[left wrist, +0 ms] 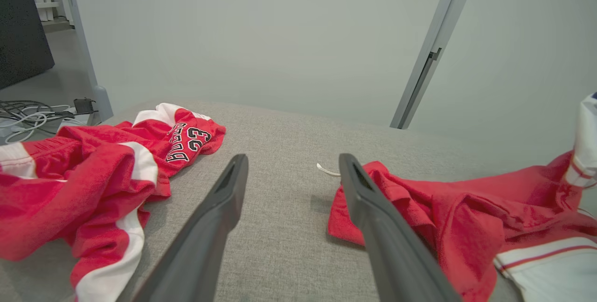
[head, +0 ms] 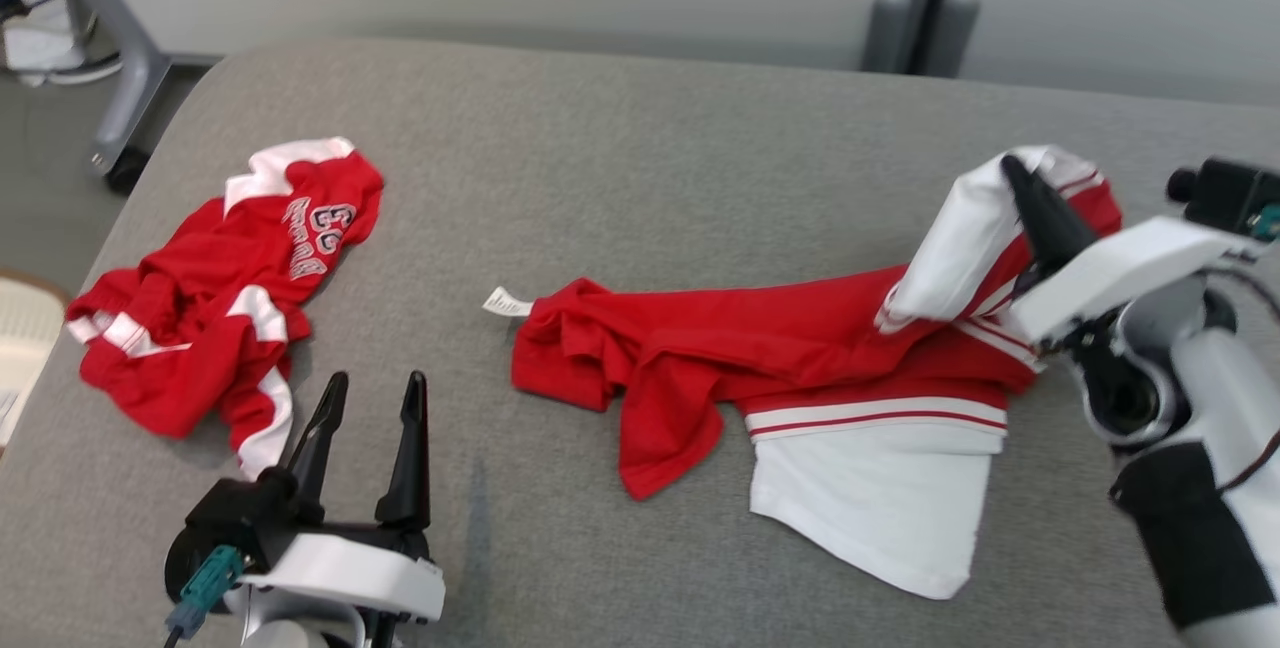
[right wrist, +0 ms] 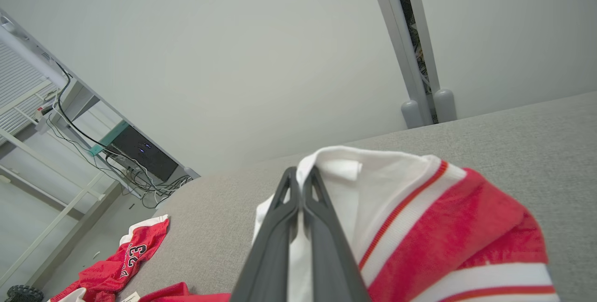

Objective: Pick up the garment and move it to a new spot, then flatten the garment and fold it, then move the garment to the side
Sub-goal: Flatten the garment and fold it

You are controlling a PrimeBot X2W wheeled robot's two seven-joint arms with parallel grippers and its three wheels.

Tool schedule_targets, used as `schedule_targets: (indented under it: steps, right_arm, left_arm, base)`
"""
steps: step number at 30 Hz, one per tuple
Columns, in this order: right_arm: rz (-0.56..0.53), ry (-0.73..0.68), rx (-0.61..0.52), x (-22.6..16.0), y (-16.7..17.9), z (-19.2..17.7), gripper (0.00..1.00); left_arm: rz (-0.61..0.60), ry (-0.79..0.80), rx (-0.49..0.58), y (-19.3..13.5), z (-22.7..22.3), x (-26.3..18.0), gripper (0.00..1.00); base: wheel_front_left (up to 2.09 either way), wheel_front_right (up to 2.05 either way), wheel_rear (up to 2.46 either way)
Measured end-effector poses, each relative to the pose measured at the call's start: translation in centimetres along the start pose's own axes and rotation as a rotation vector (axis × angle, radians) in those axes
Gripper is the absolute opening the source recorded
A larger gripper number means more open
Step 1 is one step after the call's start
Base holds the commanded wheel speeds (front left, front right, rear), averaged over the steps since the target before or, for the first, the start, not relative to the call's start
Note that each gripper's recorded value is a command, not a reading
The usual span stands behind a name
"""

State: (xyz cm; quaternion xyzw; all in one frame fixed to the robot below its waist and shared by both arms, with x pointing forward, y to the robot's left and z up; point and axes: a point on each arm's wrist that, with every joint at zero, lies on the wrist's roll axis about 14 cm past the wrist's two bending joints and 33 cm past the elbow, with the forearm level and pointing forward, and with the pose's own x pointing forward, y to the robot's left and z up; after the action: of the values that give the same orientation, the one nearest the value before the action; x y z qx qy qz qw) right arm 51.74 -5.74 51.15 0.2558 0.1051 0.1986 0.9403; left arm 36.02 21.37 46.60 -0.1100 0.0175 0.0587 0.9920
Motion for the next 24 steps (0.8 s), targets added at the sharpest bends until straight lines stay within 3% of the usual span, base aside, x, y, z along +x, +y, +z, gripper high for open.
schedule_targets:
  steps: [10, 11, 12, 13, 14, 20, 24]
  right_arm:
    - [0.009, 0.01, 0.136, 8.0, -0.3, 1.0, 0.0]
    - [0.019, 0.013, 0.155, 9.4, 0.2, 0.8, 0.11]
    - [0.025, 0.022, 0.161, 9.9, 0.4, 0.4, 0.37]
    - [0.029, 0.026, 0.166, 10.3, 0.6, 0.0, 0.94]
    - [0.037, 0.019, 0.166, 10.7, 0.9, -0.1, 1.0]
    - [0.046, -0.116, 0.174, 10.6, 1.2, 2.0, 1.0]
    - [0.034, -0.12, 0.144, 8.7, 0.7, 1.2, 1.0]
  left_arm:
    - [0.046, 0.034, -0.02, 1.3, -0.9, 1.1, 1.0]
    - [0.064, 0.044, -0.017, 1.7, -1.2, 1.2, 1.0]
    - [0.07, 0.047, -0.017, 1.9, -1.3, 1.3, 1.0]
    - [0.075, 0.05, -0.017, 2.0, -1.4, 1.3, 1.0]
    - [0.078, 0.055, -0.015, 2.1, -1.6, 1.3, 1.0]
    - [0.061, 0.051, -0.012, 1.6, -1.5, 2.0, 1.0]
    - [0.042, 0.042, -0.004, 1.1, -1.2, 2.1, 1.0]
  base:
    - [0.0, 0.0, 0.0]
    - [0.0, 0.0, 0.0]
    - [0.0, 0.0, 0.0]
    - [0.0, 0.0, 0.0]
    - [0.0, 0.0, 0.0]
    - [0.0, 0.0, 0.0]
    - [0.0, 0.0, 0.0]
